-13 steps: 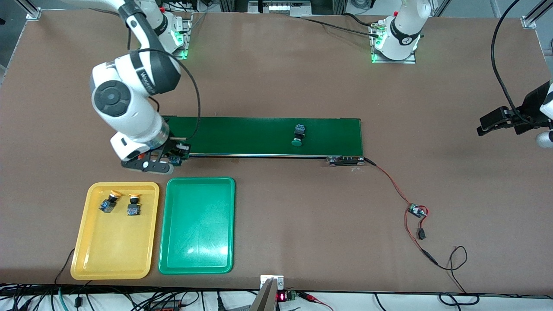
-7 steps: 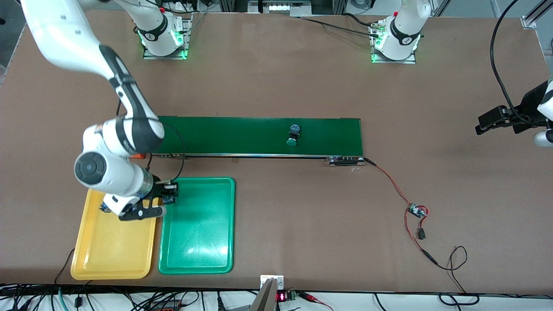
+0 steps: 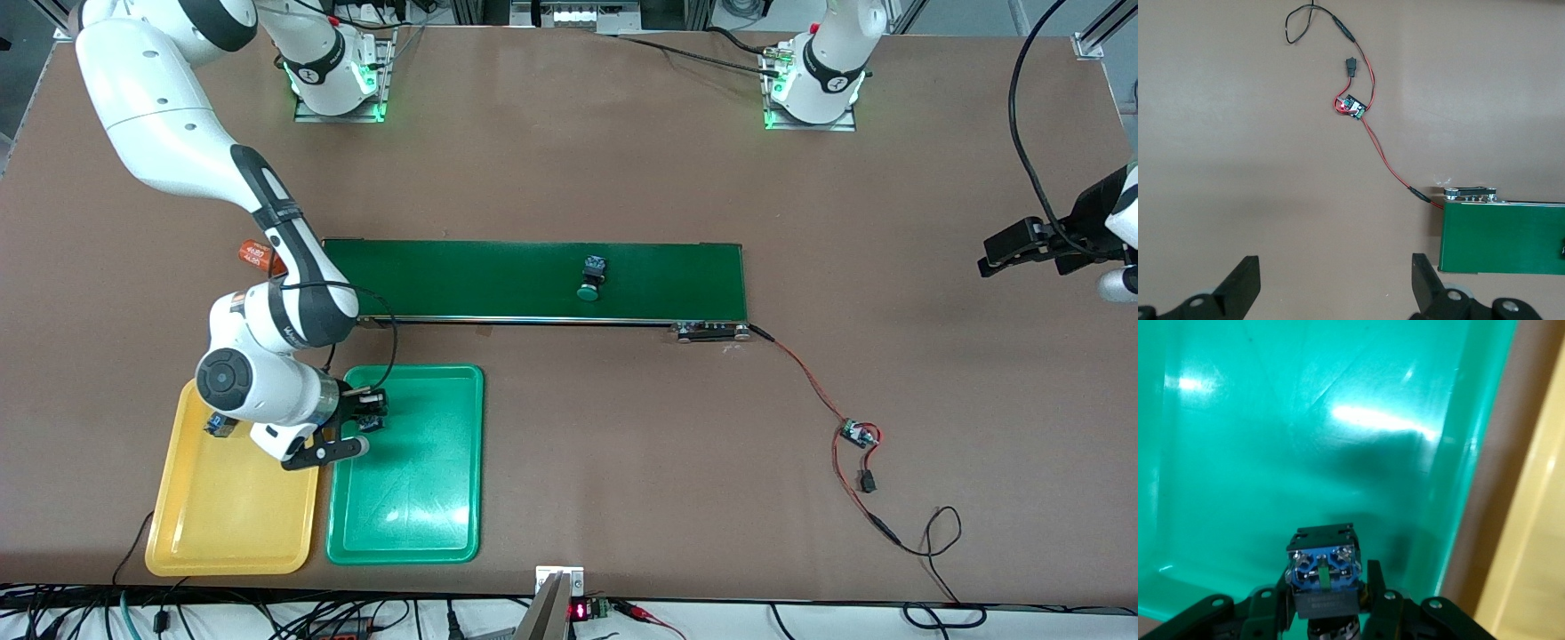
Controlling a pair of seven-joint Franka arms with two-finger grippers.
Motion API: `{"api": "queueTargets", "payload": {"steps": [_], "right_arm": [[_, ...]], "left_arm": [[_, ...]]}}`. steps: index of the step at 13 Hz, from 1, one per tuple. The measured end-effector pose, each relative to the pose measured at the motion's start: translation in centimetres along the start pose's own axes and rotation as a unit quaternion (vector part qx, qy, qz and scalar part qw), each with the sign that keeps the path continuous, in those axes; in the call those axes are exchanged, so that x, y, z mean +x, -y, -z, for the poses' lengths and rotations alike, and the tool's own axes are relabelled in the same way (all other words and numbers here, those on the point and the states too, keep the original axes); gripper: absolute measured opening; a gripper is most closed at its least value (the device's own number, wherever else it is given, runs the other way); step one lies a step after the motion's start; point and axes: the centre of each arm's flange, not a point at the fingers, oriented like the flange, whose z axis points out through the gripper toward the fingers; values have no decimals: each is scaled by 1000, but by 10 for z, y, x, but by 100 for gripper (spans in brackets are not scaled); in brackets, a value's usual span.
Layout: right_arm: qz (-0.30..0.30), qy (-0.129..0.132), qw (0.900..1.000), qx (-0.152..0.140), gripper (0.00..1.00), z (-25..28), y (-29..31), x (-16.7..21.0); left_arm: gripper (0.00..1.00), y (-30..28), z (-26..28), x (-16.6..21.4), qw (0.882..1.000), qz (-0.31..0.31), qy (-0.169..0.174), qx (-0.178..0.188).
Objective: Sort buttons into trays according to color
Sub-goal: 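Place the green-capped button into the green tray and open the right gripper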
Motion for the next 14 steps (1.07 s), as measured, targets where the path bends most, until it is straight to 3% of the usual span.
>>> {"api": "queueTargets", "payload": {"steps": [3, 8, 11, 14], "right_arm": [[9, -2, 1000, -9, 48, -15, 7, 0], [-8, -6, 1000, -17, 100, -13, 4, 2], [-57, -4, 998, -27, 100, 19, 7, -7], [-90, -2, 995, -48, 100, 74, 27, -45]], "left_arm": [[100, 3, 0, 0, 1000, 2, 0, 0], [100, 4, 0, 0, 1000, 3, 0, 0], [100, 4, 0, 0, 1000, 3, 0, 0], [100, 4, 0, 0, 1000, 3, 0, 0]]}}
